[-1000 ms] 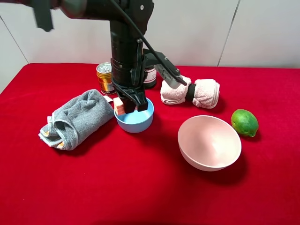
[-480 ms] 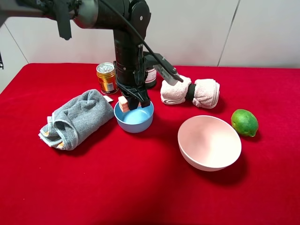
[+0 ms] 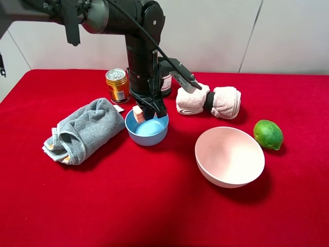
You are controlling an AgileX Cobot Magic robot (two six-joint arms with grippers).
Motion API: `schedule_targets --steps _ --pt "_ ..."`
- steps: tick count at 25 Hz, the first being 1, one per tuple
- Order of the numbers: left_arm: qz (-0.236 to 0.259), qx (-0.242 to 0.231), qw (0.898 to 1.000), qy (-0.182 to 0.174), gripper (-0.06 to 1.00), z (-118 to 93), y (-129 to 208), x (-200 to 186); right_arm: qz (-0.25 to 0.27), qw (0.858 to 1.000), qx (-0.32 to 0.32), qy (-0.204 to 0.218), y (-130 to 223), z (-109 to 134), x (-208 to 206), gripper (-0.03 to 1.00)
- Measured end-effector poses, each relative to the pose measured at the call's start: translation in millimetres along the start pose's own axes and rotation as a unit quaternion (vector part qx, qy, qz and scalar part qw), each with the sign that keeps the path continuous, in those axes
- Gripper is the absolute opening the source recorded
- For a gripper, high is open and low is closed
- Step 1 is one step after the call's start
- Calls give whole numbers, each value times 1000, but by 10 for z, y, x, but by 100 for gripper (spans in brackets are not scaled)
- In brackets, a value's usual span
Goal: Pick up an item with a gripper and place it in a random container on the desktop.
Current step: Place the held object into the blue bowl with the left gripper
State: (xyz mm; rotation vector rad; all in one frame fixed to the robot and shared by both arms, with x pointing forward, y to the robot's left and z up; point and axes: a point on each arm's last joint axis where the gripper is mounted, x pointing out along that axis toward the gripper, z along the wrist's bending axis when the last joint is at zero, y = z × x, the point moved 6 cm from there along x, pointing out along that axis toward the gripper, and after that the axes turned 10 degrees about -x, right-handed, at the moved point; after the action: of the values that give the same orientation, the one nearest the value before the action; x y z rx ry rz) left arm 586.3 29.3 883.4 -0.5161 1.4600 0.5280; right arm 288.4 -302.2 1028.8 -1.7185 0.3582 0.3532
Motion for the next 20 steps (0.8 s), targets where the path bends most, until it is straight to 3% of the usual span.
schedule_targets --steps 5,11,14,20 --pt "-1 0 1000 0 47 1 -3 0 0 1000 0 0 0 0 0 69" --pt "-1 2 1000 -8 90 25 -3 0 0 1000 0 0 0 0 0 69" --pt "-1 -5 1000 -10 97 29 -2 -1 0 1000 0 0 0 0 0 69" --pt "-1 -8 1000 -10 99 29 -2 -1 0 1000 0 0 0 0 0 69"
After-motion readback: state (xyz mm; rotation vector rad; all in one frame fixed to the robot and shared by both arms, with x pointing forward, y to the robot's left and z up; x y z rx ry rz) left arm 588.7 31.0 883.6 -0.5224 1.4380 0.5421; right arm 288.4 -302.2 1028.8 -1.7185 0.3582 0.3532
